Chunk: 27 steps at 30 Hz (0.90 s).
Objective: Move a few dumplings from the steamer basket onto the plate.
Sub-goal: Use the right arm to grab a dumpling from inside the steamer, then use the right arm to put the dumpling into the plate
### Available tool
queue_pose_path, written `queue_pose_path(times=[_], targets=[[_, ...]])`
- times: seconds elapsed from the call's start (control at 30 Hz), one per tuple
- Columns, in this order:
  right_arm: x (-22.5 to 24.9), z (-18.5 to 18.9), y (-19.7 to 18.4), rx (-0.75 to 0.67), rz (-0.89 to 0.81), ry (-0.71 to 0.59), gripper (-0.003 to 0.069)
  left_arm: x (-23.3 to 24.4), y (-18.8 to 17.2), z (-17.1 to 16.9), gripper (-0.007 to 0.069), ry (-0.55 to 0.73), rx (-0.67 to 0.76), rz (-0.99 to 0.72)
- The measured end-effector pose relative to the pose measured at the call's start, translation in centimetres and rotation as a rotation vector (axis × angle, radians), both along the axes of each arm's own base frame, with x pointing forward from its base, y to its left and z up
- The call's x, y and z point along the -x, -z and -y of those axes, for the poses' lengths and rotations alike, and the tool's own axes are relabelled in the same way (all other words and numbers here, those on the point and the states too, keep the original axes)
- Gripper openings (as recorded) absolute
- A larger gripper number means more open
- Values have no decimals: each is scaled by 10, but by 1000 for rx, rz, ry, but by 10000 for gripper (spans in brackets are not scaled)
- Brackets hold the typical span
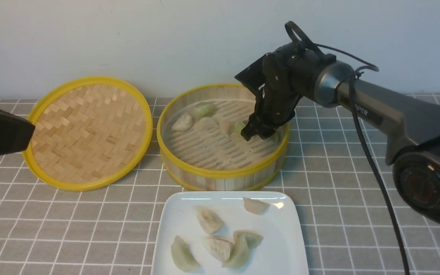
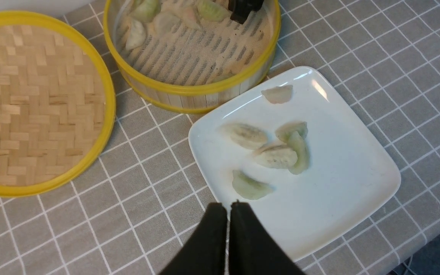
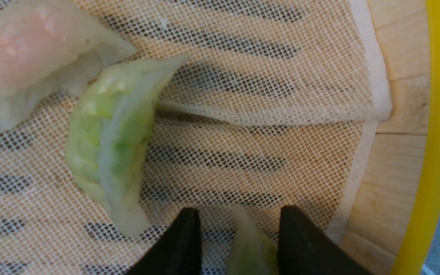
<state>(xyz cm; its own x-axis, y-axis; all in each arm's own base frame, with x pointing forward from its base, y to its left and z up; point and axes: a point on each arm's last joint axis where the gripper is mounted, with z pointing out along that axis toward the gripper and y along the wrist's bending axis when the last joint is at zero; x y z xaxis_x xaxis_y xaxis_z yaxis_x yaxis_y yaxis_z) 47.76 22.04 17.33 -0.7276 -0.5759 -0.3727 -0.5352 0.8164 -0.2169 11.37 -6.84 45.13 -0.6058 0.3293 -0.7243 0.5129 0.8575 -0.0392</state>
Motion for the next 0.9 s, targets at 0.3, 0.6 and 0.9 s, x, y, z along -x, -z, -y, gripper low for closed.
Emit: queue_pose_path(times=[0.3,0.6,0.9], targets=[[4,-2,-13,-20,-73,29,109,0,0,0,-5,-1,-2,1],[11,-14,-94,-257,16,20,109,0,0,0,-5,-3,-4,2],[66,-8,-149,-334,-26,-17,109,1,0,-1,-5,-3,-2,5]])
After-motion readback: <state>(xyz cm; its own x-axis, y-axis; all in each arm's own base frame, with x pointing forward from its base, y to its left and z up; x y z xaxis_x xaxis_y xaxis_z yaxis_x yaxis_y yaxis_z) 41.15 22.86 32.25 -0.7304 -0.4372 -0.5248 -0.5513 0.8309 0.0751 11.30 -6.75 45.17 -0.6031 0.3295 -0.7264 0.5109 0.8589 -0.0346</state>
